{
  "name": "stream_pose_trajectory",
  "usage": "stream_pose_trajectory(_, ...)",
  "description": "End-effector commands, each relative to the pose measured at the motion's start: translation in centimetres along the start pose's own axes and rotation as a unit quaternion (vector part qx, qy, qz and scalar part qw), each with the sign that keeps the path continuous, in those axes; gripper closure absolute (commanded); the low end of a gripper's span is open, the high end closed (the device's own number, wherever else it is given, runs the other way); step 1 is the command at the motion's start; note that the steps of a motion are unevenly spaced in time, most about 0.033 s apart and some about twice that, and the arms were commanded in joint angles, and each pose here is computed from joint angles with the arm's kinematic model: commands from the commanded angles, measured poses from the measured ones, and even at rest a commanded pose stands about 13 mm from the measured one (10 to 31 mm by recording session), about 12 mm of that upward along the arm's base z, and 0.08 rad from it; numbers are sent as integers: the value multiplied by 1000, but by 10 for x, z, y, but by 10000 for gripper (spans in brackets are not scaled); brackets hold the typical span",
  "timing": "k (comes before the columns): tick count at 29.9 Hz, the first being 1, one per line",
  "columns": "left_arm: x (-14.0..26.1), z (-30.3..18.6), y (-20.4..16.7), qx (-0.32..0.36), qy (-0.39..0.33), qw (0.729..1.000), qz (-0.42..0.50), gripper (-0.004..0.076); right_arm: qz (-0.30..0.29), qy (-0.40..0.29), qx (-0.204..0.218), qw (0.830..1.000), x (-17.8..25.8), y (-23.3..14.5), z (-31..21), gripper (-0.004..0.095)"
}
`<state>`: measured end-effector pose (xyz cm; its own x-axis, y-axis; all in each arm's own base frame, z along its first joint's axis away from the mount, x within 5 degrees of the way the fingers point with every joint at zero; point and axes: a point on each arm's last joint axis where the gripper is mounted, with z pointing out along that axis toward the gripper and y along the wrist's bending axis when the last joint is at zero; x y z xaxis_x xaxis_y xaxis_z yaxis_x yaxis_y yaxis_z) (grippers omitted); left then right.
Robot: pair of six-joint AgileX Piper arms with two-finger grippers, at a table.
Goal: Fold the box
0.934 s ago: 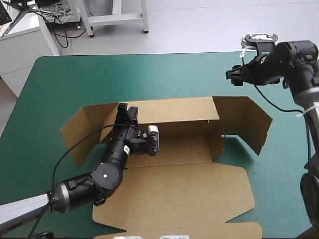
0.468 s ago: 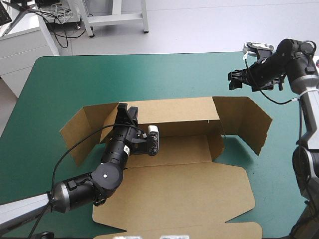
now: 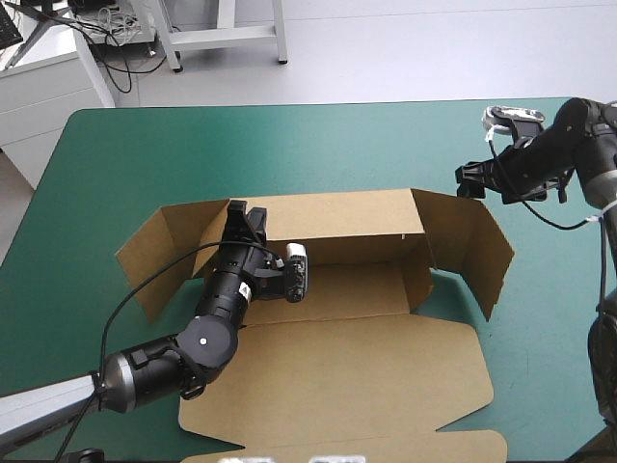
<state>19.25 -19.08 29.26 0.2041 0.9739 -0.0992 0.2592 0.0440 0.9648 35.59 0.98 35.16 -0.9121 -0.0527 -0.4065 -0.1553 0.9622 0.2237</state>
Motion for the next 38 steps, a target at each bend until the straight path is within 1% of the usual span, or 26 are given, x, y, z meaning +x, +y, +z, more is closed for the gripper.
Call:
stream_pose_trajectory(1,0,-8,24,-63,-5,998,8,734,-11,-26,-14,1000,13,5,-29,194)
stream_pose_trajectory(5,0,-8,24,-63,-6,998,8,734,-16,-17,-34,999,25,9,-25,194)
stream_pose_trajectory(9,0,-8,24,-64,-5,998,8,734,-13,-31,-53,998,33,14,-25,194)
stream_pose_trajectory(14,0,-8,24,-64,-5,998,8,734,-13,-34,-56,998,50,15,-21,194)
stream_pose_trajectory(21,0,-8,24,-64,-5,998,8,734,-15,-78,-74,994,79,20,-13,194)
stream_pose_trajectory(25,0,-8,24,-64,-5,998,8,734,-46,-83,-99,991,94,26,-12,194)
stream_pose_trajectory(27,0,-8,24,-64,-5,998,8,734,-73,-85,-114,987,100,30,-10,194)
stream_pose_trajectory(31,0,-8,24,-64,-5,998,8,734,-95,-76,-126,985,108,32,-8,194)
stream_pose_trajectory(35,0,-8,24,-63,-4,998,11,734,-128,-65,-135,980,112,34,-7,194)
stream_pose_trajectory(38,0,-8,24,-63,-4,998,12,734,-148,-58,-154,975,114,37,-7,194)
